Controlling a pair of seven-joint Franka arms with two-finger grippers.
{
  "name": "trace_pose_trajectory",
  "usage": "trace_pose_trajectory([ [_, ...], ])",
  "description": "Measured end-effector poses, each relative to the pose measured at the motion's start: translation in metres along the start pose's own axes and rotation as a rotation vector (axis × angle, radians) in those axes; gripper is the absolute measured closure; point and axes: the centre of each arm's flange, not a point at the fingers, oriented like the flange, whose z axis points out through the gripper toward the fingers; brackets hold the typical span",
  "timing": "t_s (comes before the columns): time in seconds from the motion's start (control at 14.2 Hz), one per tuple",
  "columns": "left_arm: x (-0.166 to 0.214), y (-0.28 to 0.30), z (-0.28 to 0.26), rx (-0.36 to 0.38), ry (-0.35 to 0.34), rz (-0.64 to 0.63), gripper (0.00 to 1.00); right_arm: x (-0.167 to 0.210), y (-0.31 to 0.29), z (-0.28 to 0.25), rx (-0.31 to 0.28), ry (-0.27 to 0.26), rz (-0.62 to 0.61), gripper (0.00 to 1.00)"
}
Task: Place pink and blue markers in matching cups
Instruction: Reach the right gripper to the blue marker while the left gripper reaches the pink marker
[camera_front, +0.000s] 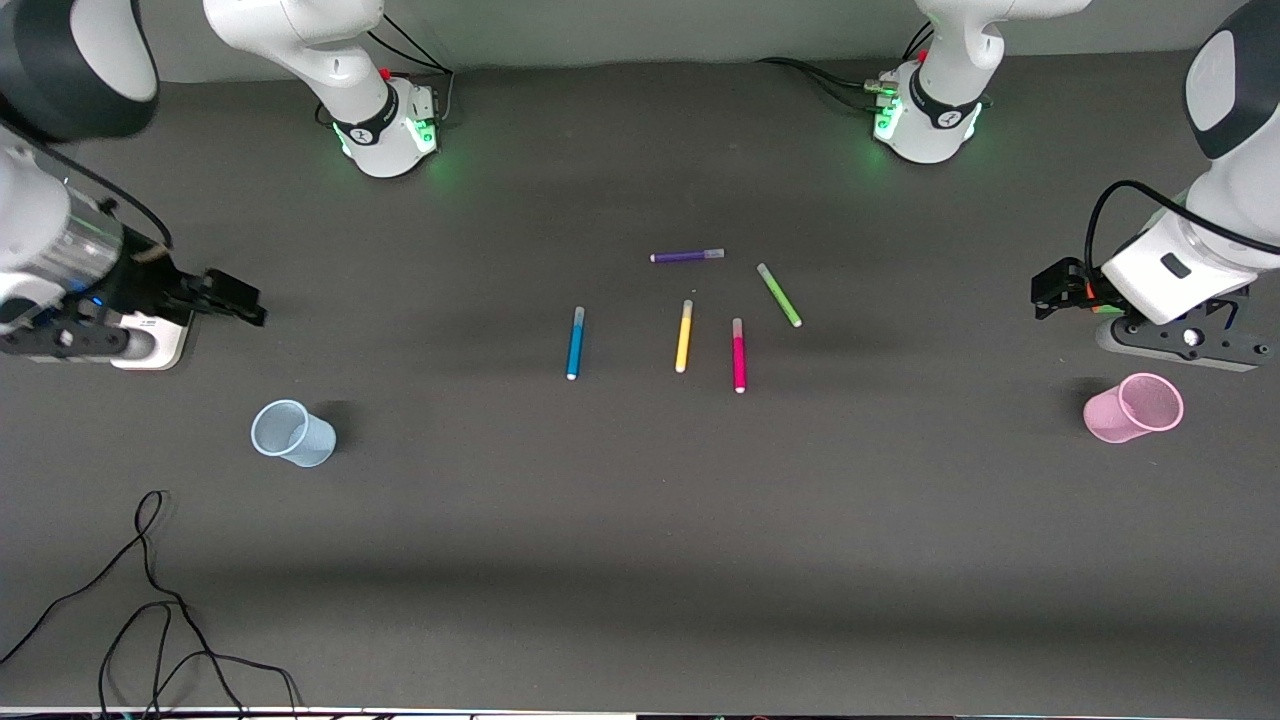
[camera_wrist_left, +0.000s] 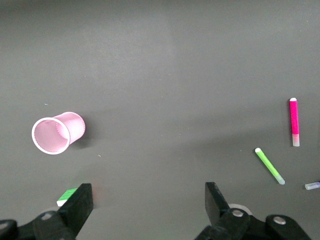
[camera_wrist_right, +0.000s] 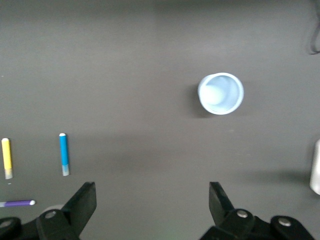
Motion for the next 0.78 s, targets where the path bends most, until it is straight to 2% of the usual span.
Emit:
trace_pose_trajectory([
  [0.14, -0.003, 0.001, 0.006, -0.004, -0.042, 0.001, 0.00, 0.022, -0.039, 0.020, -0.002, -0.019, -0.047, 0.00],
  [0.35, -0.004, 0.004, 0.010, -0.008, -0.067, -0.025, 0.00, 0.048, -0.108, 0.065, -0.003, -0.067, -0.095, 0.00],
  [0.56, -0.004, 0.027, 0.011, -0.038, -0.087, -0.089, 0.00, 0.066, -0.147, 0.120, 0.045, -0.148, -0.085, 0.00],
  [0.78, 0.003, 0.080, 0.022, -0.072, -0.113, -0.103, 0.00, 0.070, -0.180, 0.185, 0.040, -0.239, -0.094, 0.00],
])
